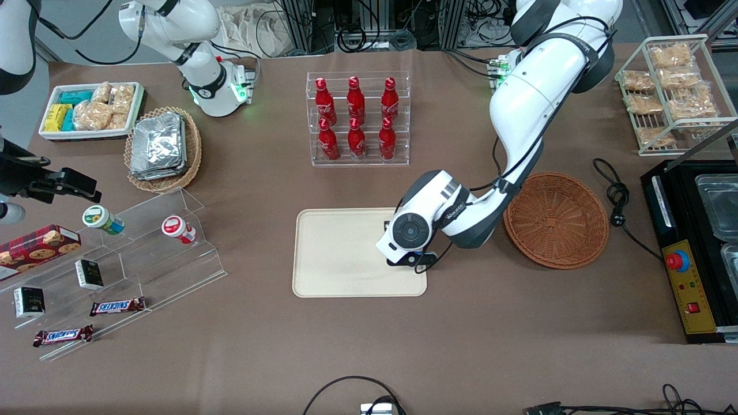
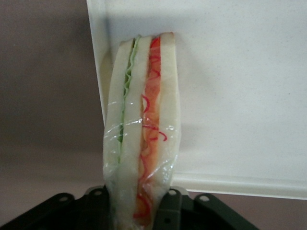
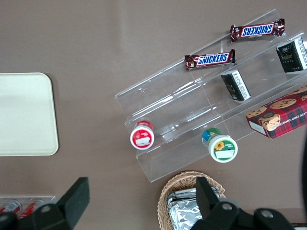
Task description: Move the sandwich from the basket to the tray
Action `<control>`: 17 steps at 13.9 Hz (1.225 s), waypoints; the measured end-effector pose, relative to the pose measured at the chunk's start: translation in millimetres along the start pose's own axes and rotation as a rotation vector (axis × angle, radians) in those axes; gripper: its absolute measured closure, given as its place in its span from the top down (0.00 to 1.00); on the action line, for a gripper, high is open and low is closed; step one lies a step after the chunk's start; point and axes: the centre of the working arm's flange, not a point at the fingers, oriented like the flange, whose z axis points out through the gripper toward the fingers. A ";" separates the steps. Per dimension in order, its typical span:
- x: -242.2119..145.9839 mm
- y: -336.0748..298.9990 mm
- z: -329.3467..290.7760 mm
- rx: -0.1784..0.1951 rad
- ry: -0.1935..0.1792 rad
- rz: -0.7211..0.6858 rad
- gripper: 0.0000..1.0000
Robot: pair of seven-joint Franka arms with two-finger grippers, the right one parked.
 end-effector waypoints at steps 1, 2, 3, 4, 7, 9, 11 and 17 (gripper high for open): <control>0.7 -0.8 -0.1 0.001 0.001 -0.009 0.51; 2.0 -2.4 -1.8 -0.001 0.003 -0.018 0.62; 4.3 -5.3 -7.8 -0.007 0.012 -0.030 0.70; 8.0 -11.3 -19.1 -0.017 0.027 -0.054 0.82; 15.7 -51.7 -80.7 -0.045 0.083 -0.159 1.00; 9.5 -83.8 -124.4 -0.043 0.113 -0.203 1.00; 3.5 -122.0 -153.4 -0.051 0.139 -0.240 1.00; -59.0 -238.2 -160.3 -0.099 0.174 -0.112 1.00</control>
